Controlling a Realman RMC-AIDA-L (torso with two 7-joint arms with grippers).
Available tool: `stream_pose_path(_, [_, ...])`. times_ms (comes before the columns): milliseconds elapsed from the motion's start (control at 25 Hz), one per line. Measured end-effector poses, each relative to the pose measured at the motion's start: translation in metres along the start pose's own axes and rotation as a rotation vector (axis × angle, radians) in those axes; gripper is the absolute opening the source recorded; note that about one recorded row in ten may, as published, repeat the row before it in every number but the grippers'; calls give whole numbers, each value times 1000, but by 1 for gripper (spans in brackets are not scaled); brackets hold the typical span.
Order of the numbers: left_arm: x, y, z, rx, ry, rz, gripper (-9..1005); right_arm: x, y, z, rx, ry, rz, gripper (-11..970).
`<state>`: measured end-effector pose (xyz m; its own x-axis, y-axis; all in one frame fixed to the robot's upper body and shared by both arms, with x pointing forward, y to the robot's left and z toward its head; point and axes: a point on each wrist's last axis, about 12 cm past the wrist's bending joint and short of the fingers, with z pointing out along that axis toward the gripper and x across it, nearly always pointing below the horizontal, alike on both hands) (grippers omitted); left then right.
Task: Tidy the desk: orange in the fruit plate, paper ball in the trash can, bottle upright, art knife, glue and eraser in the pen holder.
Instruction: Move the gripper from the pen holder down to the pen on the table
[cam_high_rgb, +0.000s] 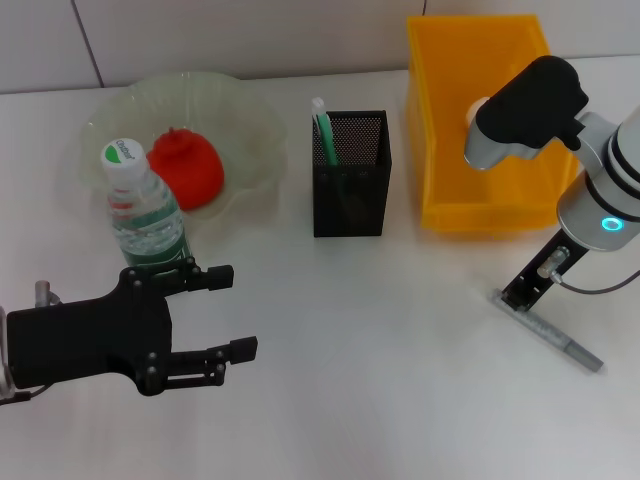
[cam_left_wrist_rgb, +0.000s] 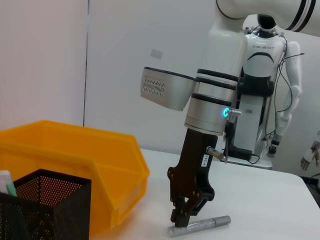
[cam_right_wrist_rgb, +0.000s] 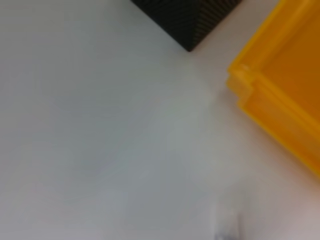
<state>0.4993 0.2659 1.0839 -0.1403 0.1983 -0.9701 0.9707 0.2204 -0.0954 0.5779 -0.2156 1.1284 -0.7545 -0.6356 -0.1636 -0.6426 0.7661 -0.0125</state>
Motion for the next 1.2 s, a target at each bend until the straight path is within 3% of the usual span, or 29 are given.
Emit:
stream_pose_path(720, [1, -1, -2, -2, -3, -3, 810, -3, 11, -5, 21, -4, -70, 217])
stream_pose_path(1200, [0, 0, -1, -2, -3, 1, 810, 0, 10, -12, 22, -46, -53, 231])
